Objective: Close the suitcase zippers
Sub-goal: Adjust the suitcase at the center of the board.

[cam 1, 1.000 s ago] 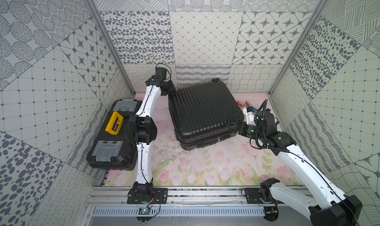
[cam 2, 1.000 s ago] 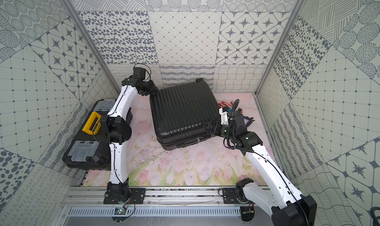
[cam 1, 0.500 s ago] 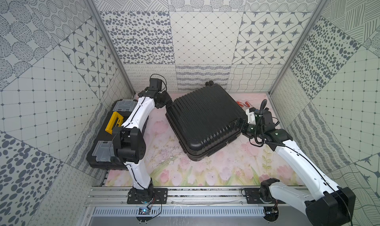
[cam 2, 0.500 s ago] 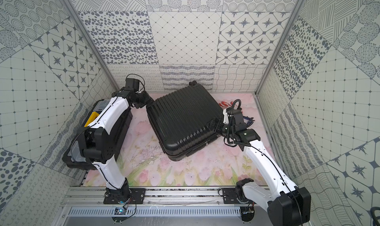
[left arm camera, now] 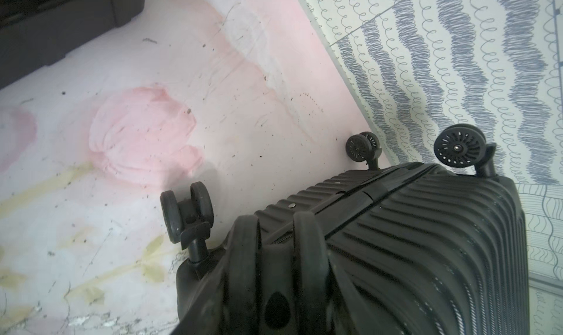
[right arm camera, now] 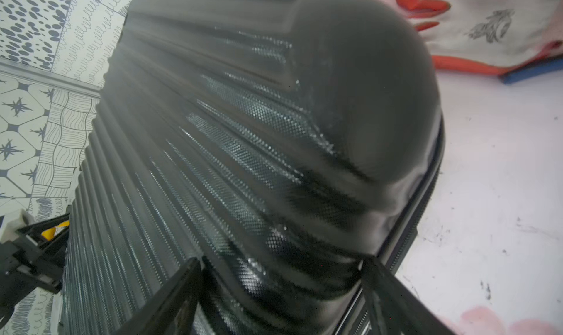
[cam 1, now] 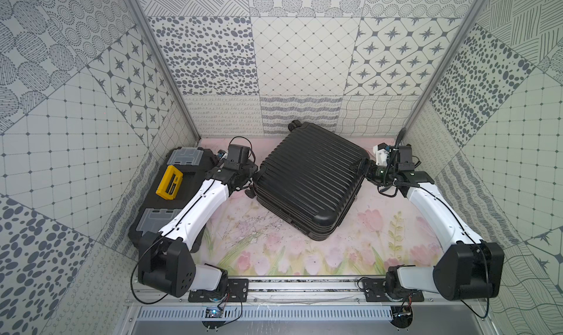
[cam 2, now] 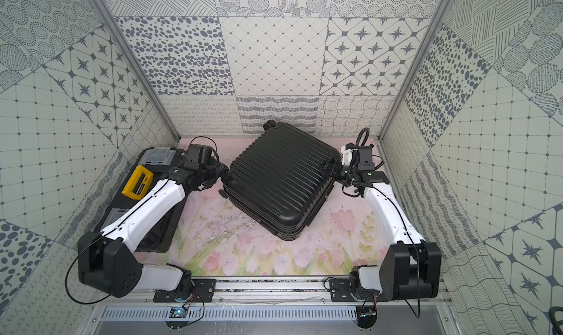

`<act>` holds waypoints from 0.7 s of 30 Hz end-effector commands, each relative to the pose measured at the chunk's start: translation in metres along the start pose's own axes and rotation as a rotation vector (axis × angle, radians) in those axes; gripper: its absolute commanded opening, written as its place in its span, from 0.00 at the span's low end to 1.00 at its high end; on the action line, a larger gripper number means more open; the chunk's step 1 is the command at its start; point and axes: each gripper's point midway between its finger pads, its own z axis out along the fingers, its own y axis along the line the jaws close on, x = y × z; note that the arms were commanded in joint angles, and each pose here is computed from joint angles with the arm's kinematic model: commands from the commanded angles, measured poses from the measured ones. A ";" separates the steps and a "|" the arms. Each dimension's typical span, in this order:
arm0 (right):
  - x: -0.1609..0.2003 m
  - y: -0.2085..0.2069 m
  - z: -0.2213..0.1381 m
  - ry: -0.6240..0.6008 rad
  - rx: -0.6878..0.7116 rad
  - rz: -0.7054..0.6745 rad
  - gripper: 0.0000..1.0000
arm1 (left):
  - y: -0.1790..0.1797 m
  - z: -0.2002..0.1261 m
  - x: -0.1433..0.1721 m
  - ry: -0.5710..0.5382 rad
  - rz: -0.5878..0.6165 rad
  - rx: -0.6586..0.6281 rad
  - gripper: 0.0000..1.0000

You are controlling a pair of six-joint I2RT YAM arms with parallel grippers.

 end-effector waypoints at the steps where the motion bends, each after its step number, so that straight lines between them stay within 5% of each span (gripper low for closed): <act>1: 0.004 0.026 0.024 0.078 -0.144 -0.123 0.81 | 0.012 -0.028 0.081 0.300 -0.003 -0.002 0.27; 12: -0.035 0.022 0.068 0.076 -0.155 -0.156 0.80 | 0.031 -0.043 0.085 0.251 0.039 -0.062 0.52; 21: -0.063 0.000 0.035 -0.022 -0.050 -0.186 0.86 | 0.045 -0.069 0.056 0.143 0.242 -0.130 0.78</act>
